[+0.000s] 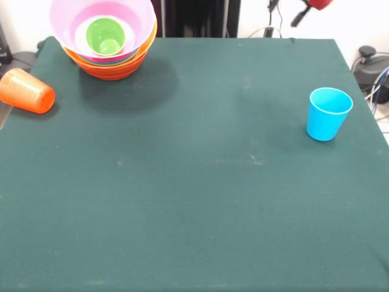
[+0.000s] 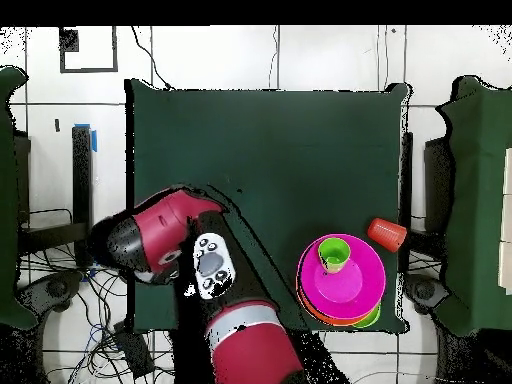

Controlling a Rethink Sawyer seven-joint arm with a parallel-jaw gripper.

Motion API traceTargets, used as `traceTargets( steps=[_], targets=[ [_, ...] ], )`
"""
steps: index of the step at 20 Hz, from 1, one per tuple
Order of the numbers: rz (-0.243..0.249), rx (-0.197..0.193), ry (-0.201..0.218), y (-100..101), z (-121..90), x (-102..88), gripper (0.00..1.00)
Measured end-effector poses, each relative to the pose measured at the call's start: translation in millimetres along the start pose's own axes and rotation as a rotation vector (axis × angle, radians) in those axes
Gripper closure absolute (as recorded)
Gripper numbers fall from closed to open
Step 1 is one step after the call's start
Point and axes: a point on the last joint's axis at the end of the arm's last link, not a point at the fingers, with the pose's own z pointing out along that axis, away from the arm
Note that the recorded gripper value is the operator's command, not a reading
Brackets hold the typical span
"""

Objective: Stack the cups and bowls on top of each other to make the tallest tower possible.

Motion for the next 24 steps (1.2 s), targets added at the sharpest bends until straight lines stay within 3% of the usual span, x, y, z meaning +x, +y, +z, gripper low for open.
traceTargets(
  steps=[8,10,16,19,24],
  targets=[
    [-0.055,-0.074,-0.014,64,4,27.1,0.0],
    [-0.06,-0.086,-0.019,71,5,30.4,0.0],
    [-0.068,-0.077,-0.08,63,-1,46.7,0.0],
    [-0.07,-0.039,-0.145,49,-14,72.5,0.0],
    [-0.068,-0.017,-0.219,37,-34,109.4,0.0]
  ],
)
